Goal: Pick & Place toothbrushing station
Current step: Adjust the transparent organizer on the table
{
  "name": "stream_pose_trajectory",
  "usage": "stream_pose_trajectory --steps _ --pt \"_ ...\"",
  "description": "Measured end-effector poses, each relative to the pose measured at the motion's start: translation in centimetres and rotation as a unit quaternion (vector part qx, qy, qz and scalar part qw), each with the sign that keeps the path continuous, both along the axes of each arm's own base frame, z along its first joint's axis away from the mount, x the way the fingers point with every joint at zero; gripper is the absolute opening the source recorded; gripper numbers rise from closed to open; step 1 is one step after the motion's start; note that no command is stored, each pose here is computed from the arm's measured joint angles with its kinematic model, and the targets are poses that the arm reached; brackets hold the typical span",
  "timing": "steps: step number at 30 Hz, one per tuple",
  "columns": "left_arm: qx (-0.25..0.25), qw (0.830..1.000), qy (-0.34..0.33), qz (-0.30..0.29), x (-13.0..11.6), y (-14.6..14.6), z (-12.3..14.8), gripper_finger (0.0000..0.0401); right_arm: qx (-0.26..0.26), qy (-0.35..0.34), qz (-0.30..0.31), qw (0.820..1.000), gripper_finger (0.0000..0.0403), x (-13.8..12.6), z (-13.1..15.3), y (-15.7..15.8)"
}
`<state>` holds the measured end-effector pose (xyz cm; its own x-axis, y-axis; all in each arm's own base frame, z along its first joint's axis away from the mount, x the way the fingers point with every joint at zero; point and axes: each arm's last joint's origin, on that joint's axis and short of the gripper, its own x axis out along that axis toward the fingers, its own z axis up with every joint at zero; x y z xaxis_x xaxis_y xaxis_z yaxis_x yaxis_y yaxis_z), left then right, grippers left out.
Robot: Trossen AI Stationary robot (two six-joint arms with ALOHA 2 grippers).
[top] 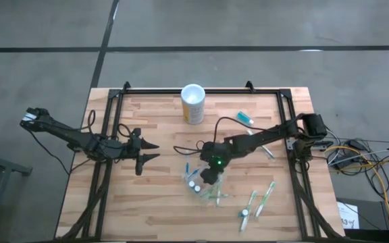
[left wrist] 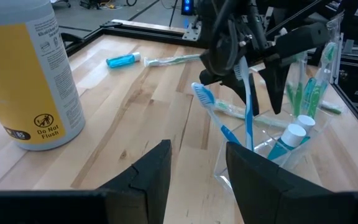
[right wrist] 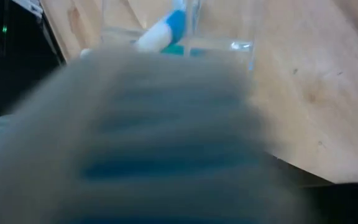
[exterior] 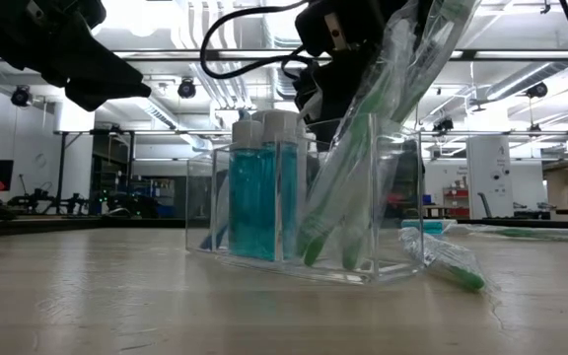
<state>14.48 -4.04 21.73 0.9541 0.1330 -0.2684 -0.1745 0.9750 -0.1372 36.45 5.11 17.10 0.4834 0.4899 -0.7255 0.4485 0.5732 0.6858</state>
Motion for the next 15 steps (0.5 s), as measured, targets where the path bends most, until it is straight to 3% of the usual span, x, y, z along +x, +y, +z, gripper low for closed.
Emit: stream_pose_trajectory --steps 15 --pt "0.0 1.0 0.0 0.0 0.0 0.0 0.0 0.0158 0.001 0.03 -0.01 1.0 0.0157 -0.42 -0.19 -0.07"
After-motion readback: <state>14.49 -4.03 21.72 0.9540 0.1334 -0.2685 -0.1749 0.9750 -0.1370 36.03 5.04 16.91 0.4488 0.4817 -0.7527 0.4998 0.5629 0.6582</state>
